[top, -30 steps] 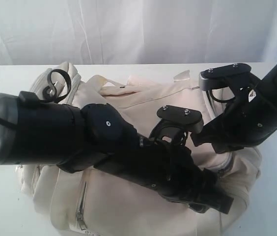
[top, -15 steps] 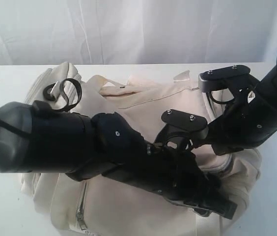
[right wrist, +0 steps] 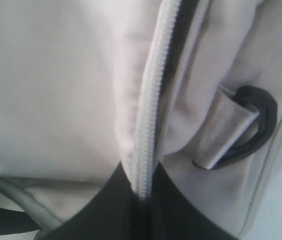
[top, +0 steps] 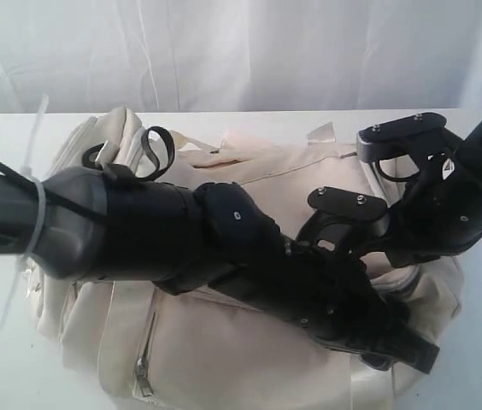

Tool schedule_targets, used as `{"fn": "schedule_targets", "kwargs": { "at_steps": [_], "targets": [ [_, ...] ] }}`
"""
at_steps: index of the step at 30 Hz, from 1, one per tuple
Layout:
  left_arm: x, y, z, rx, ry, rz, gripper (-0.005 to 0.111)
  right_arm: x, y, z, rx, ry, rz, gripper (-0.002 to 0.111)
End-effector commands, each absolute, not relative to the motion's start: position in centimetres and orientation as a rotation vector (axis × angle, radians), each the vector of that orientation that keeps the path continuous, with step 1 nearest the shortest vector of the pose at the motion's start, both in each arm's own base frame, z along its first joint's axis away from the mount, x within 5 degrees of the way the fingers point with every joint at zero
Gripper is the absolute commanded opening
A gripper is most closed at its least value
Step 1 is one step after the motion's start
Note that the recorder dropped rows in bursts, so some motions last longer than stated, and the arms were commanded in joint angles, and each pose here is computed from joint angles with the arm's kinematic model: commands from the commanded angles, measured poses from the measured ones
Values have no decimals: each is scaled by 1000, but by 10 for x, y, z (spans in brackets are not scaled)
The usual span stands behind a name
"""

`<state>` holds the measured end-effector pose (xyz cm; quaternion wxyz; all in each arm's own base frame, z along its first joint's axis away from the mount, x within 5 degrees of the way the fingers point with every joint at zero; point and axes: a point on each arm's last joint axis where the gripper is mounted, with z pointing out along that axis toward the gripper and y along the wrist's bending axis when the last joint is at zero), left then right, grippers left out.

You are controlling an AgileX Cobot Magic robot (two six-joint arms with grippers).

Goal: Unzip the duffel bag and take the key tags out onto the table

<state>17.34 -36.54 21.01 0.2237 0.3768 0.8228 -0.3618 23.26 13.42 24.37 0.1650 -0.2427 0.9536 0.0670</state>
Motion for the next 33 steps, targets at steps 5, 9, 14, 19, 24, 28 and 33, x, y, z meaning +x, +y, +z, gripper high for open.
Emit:
{"fn": "schedule_targets", "kwargs": {
  "at_steps": [5,9,14,19,24,28,33],
  "targets": [
    [169,-372,194,1098,2311,-1009,62,226,145,249,-635,2744,330,0],
    [170,-372,195,1096,2311,-1008,59,226,145,249,-635,2748,331,0],
    [171,-372,195,1090,2309,-1004,37,226,146,249,-629,2750,342,0],
    [173,-372,195,1067,2301,-990,10,225,146,249,-624,2751,349,0],
    [171,-371,200,1091,2294,-1005,0,225,146,249,-624,2751,349,0],
    [166,-366,207,1114,2285,-1020,0,226,146,249,-617,2750,343,0],
    [160,-354,212,1102,2294,-1019,0,227,146,250,-535,2758,357,0]
  ]
}}
